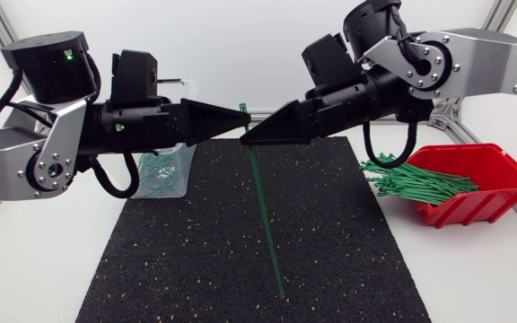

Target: Take a green cable tie from the red box, thread the tail through the head to close it, then place it in the transparent bin on the left.

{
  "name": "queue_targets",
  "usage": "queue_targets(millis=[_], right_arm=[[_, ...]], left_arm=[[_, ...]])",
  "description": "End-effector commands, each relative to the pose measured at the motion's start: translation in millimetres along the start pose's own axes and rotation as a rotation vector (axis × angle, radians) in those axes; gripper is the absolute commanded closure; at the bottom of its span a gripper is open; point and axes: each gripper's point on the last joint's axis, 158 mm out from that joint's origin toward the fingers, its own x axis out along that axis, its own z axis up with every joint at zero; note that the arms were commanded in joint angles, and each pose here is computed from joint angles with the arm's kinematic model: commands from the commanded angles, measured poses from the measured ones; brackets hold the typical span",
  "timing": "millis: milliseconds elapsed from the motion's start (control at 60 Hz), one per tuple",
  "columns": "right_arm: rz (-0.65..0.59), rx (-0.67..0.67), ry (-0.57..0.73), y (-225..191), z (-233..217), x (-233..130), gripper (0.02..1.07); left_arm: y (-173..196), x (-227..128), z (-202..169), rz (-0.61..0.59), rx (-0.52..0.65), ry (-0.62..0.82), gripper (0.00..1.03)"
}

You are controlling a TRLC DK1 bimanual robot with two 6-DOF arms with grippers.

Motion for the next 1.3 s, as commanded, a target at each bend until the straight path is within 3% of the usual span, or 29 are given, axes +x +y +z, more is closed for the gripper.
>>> queue_targets(millis=[0, 100, 483, 817, 1283], right_arm=[[0.008, 0.007, -0.003, 8, -2, -1, 1.01], [0.006, 0.002, -0.006, 8, -2, -2, 1.01], [-0.002, -0.002, -0.014, 7, -1, -5, 1.01], [0.0, -0.002, -0.014, 7, -2, -5, 1.01], [-0.008, -0.008, -0.02, 7, -3, -7, 1.01]], left_arm=[[-6, 0, 3, -0.006, 0.008, -0.013, 0.83], [-6, -1, 2, -0.006, 0.005, -0.011, 0.75], [-7, 1, -1, -0.008, 0.002, -0.005, 0.76], [-5, 2, -1, 0.006, -0.002, -0.01, 0.99], [-9, 7, -15, 0.024, 0.027, 0.038, 1.0]])
